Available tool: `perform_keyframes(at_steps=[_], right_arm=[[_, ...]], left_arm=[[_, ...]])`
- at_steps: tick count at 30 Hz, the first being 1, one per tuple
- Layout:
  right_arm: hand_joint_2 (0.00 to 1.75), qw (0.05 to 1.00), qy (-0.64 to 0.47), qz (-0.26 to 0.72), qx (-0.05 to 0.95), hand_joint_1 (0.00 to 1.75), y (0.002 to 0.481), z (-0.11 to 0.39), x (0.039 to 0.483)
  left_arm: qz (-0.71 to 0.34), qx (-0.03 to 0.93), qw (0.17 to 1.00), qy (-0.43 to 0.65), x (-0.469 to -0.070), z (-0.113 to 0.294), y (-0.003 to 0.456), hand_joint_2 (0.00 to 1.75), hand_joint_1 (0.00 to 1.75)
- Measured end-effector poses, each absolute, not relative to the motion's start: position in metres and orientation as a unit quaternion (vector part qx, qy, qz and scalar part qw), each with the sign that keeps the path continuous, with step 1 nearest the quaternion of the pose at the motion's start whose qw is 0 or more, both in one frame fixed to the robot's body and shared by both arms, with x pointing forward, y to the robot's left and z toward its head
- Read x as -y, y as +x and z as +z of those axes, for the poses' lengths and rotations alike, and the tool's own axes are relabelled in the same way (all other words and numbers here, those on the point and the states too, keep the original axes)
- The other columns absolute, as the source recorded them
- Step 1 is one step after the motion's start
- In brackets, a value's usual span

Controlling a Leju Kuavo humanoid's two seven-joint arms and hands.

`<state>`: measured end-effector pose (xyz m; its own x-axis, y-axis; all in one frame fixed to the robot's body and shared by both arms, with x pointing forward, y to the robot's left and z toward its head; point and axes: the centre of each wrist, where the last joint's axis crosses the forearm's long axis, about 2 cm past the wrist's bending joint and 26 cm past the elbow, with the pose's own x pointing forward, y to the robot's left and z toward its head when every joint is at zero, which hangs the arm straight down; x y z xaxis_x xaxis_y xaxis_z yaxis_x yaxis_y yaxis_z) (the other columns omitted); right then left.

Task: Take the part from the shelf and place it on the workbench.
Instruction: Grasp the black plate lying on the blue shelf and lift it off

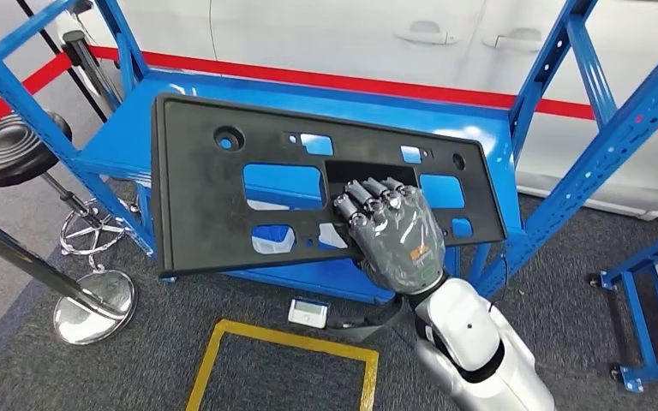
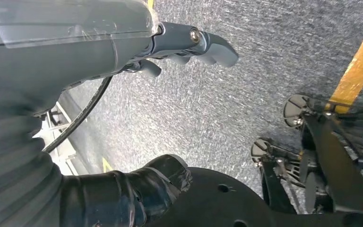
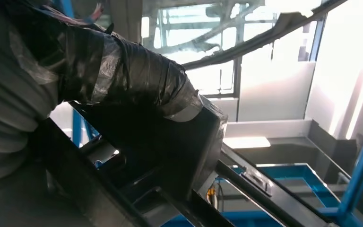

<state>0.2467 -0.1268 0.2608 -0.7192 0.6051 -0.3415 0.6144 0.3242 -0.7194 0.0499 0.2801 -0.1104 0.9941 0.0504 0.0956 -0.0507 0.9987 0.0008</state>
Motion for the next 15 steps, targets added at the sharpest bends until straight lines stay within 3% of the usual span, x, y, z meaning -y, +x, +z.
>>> perform_keyframes(at_steps=[9,15], right_arm=[[1.75,-0.100,0.407,-0.438,-0.795,1.75,0.255,0.248,0.155],[1.75,-0.121,0.423,-0.437,-0.784,1.75,0.257,0.243,0.167]], left_arm=[[-0.026,0.034,0.999,0.024,-0.287,-0.111,0.046,1.75,0.00],[-0.036,0.028,0.998,0.035,-0.294,-0.111,0.045,1.75,0.00]])
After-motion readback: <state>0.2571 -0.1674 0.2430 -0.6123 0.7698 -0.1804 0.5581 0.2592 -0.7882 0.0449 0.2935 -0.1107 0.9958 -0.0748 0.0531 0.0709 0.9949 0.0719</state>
